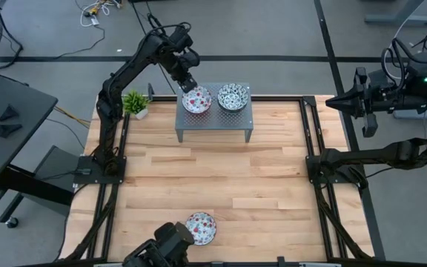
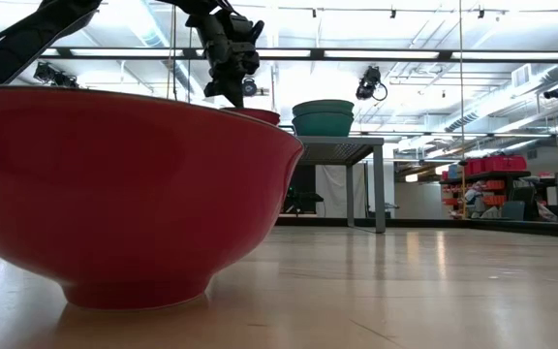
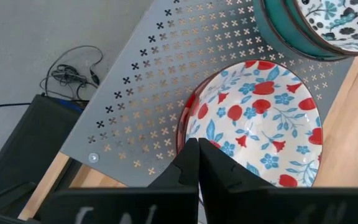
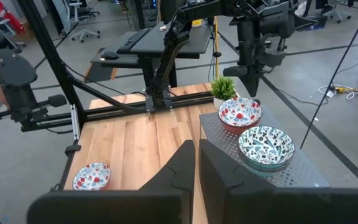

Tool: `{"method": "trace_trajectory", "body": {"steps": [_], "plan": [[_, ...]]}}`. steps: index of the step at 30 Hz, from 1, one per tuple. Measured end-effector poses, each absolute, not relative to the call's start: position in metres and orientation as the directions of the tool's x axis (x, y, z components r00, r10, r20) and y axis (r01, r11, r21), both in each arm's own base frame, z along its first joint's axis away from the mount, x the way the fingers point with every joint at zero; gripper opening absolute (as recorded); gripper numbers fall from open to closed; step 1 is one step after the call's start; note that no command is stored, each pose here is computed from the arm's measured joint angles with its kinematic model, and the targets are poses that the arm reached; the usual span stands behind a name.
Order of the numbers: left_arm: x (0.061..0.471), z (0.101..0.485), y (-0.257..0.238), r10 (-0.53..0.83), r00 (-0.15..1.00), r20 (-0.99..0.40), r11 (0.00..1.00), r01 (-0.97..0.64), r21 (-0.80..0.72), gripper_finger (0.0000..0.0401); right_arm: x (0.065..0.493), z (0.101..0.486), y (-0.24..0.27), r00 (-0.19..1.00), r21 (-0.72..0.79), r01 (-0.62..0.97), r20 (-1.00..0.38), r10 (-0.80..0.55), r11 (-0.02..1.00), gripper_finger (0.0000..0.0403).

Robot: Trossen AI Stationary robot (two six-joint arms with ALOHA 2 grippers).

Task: Pick & Place Mini bowls
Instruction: Stack the top red and white patterned bowl on top of the other red and white patterned bowl on the shelf

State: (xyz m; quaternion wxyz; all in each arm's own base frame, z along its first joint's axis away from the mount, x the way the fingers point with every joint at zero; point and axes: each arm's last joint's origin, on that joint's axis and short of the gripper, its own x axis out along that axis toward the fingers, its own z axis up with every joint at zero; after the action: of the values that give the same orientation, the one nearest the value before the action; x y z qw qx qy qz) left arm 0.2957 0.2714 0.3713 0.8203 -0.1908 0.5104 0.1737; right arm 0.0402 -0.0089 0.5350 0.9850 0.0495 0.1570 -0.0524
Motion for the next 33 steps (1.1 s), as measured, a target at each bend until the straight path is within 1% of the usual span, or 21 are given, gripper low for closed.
{"method": "trace_trajectory", "body": {"steps": [21,33], "plan": [[0.2989,0.3714,0.268,0.08,0.425,-0.902,0.856,-0.493,-0.156,0.0,0.0403,0.535,-0.009,0.945,0.081,0.119,-0.315,-0.088,0.99,0.0025],[0.3007,0.3708,0.2705,0.104,0.435,-0.895,0.859,-0.493,-0.14,0.0,0.0402,0.5351,-0.0089,0.945,0.081,0.119,-0.314,-0.088,0.99,0.0025]]}}
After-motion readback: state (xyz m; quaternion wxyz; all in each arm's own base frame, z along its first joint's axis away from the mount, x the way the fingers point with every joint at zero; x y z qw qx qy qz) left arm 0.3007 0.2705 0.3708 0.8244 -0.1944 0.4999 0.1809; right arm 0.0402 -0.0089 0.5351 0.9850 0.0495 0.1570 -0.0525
